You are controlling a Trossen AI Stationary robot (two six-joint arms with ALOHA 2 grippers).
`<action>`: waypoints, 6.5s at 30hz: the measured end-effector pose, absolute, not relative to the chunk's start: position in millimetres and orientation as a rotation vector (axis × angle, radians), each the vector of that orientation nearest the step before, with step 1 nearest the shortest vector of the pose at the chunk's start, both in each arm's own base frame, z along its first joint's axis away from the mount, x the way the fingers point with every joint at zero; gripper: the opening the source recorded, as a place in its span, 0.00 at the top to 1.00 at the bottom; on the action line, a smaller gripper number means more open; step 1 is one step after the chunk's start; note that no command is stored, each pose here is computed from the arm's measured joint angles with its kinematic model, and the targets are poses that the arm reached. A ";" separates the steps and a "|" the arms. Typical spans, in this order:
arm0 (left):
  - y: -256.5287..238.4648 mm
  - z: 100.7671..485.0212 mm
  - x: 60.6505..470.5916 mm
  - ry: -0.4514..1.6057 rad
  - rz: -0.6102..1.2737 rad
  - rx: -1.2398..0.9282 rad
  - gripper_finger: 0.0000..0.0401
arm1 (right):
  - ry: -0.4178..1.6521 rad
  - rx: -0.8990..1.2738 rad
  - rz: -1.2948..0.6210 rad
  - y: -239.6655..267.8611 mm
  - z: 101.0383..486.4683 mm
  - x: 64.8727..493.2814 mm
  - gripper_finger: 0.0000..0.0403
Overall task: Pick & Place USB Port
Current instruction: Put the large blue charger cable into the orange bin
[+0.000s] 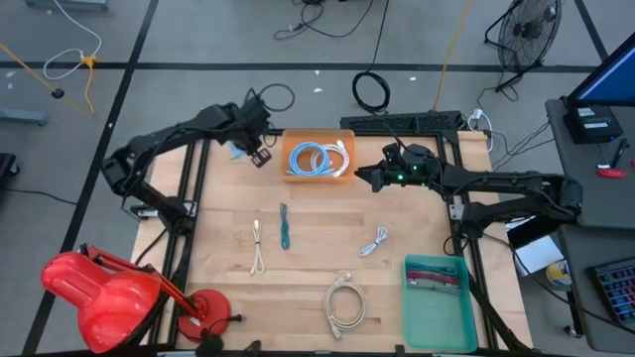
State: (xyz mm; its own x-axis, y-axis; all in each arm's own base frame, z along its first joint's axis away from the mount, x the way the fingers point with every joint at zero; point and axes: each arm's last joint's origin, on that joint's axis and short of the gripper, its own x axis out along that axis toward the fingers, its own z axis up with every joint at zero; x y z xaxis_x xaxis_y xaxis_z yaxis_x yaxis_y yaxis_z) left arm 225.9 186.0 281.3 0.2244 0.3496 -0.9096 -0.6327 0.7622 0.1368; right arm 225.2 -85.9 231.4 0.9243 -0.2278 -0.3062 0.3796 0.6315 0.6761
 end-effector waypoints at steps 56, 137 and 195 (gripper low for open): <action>186.8 286.7 416.4 0.843 0.227 -0.253 0.96 | -0.010 0.927 -0.289 -87.5 249.9 229.0 0.65; 223.7 262.9 409.1 0.870 0.492 -1.056 0.96 | 0.014 0.904 -0.266 -84.9 249.4 229.3 0.65; 232.2 182.0 431.4 0.799 0.476 -1.152 0.92 | -0.019 0.914 -0.205 -83.9 254.6 230.0 0.65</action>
State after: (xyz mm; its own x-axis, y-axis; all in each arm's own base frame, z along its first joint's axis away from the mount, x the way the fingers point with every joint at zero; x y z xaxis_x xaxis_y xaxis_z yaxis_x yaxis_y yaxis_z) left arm 431.4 232.2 182.0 0.6409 -0.0621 -0.7651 -0.7022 0.3552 -0.6171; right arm 230.0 -83.9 254.6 0.9804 -0.1842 -0.0705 0.1680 0.5927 0.7877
